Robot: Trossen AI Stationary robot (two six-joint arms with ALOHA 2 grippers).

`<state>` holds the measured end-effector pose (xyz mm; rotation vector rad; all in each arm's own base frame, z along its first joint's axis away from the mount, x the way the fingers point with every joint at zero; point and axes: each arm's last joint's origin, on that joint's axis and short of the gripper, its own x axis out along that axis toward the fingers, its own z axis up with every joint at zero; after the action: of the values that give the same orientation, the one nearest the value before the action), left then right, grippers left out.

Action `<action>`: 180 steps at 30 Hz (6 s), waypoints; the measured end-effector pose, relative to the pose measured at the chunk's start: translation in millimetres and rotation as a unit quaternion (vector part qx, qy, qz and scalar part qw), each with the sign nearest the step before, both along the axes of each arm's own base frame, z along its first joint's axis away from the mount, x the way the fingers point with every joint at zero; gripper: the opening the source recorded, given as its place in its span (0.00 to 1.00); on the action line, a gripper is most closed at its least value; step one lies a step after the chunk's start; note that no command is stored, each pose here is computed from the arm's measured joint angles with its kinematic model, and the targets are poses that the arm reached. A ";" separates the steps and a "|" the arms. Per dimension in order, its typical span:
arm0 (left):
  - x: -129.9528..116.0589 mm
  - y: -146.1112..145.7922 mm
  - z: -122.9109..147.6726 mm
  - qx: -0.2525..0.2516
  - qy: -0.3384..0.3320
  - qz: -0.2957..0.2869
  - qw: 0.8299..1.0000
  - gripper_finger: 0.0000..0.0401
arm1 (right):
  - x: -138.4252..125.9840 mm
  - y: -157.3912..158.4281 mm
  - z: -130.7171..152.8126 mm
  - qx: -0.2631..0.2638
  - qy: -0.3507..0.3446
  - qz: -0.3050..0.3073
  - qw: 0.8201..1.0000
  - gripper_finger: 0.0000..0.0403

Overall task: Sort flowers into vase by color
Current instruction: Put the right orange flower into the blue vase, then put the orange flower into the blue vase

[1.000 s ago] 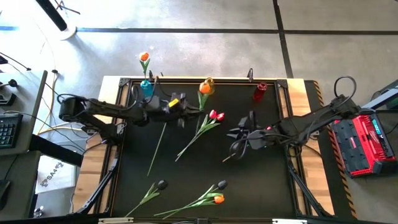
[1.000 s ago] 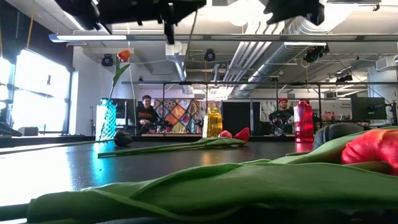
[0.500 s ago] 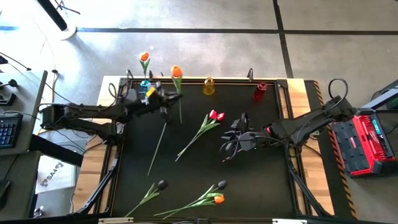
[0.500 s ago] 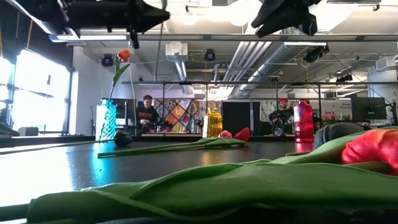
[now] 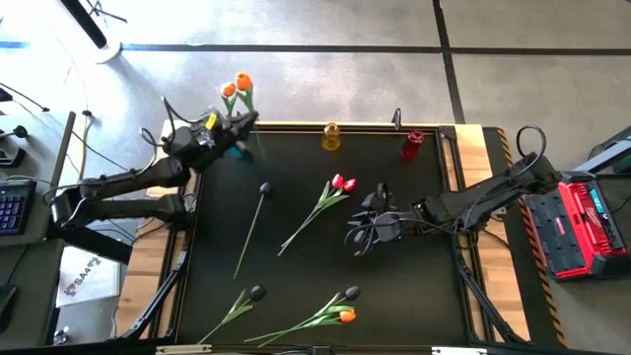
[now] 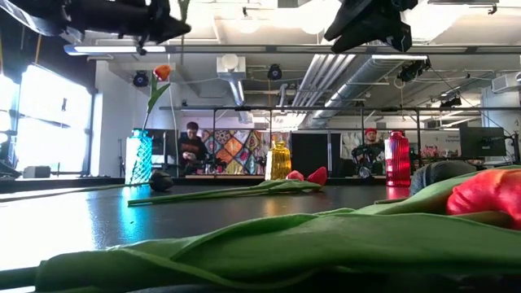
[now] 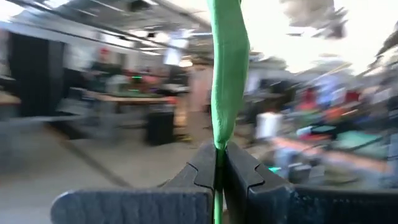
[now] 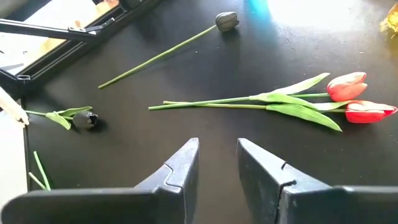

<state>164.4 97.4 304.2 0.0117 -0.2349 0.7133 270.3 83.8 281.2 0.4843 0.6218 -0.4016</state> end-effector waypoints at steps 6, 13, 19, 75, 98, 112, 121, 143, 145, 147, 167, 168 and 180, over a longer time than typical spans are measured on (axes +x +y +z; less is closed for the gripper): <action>-35.6 7.5 8.9 0.025 0.031 0.145 0.989 0.00 | -0.1 0.5 -0.1 0.005 0.001 0.004 1.000 0.24; -61.7 20.8 13.7 0.030 0.022 0.211 0.977 0.00 | 0.6 -1.7 -0.1 0.000 0.001 0.001 1.000 0.24; -67.1 36.3 8.3 0.006 0.019 0.244 0.970 0.00 | 2.3 -7.4 -0.1 -0.007 0.004 -0.003 1.000 0.24; -74.4 22.2 -25.9 -0.142 0.140 0.152 0.968 0.32 | 3.6 -9.2 0.4 0.016 0.000 -0.004 1.000 0.24; -78.0 -22.4 -9.6 -0.202 0.193 0.017 0.960 0.32 | 7.5 -24.3 -0.2 0.028 0.009 -0.005 1.000 0.24; -75.2 -47.7 -4.2 -0.257 0.231 -0.072 0.936 0.32 | 7.5 -27.0 -1.0 0.053 0.012 -0.018 0.998 0.24; -69.4 -59.1 -18.9 -0.327 0.288 -0.103 0.894 0.32 | 14.8 -21.6 -23.5 0.046 0.071 -0.023 0.996 0.24; -35.7 -95.3 -51.3 -0.410 0.371 -0.147 0.820 0.32 | -2.9 -2.6 -121.0 0.138 0.208 -0.053 0.967 0.24; -33.7 -100.2 -52.3 -0.416 0.371 -0.149 0.817 0.32 | -12.5 -2.1 -128.1 0.171 0.178 -0.050 0.968 0.24; -30.7 -105.7 -53.3 -0.418 0.371 -0.152 0.815 0.32 | -18.7 -1.1 -132.8 0.215 0.128 -0.044 0.967 0.24; 50.1 -182.2 -96.5 -0.391 0.378 -0.252 0.800 0.32 | -33.8 -4.4 -145.4 0.305 0.019 -0.063 0.950 0.24; 54.9 -186.6 -98.9 -0.392 0.370 -0.261 0.801 0.32 | -33.8 -4.4 -145.4 0.305 0.019 -0.062 0.950 0.24; 105.8 -237.3 -128.1 -0.352 0.355 -0.393 0.772 0.32 | -34.4 -8.6 -147.3 0.280 0.035 -0.042 0.958 0.24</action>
<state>270.3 -139.9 176.1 -0.5059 0.7504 -0.1200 235.9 75.2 133.9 1.0441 0.7871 -0.3201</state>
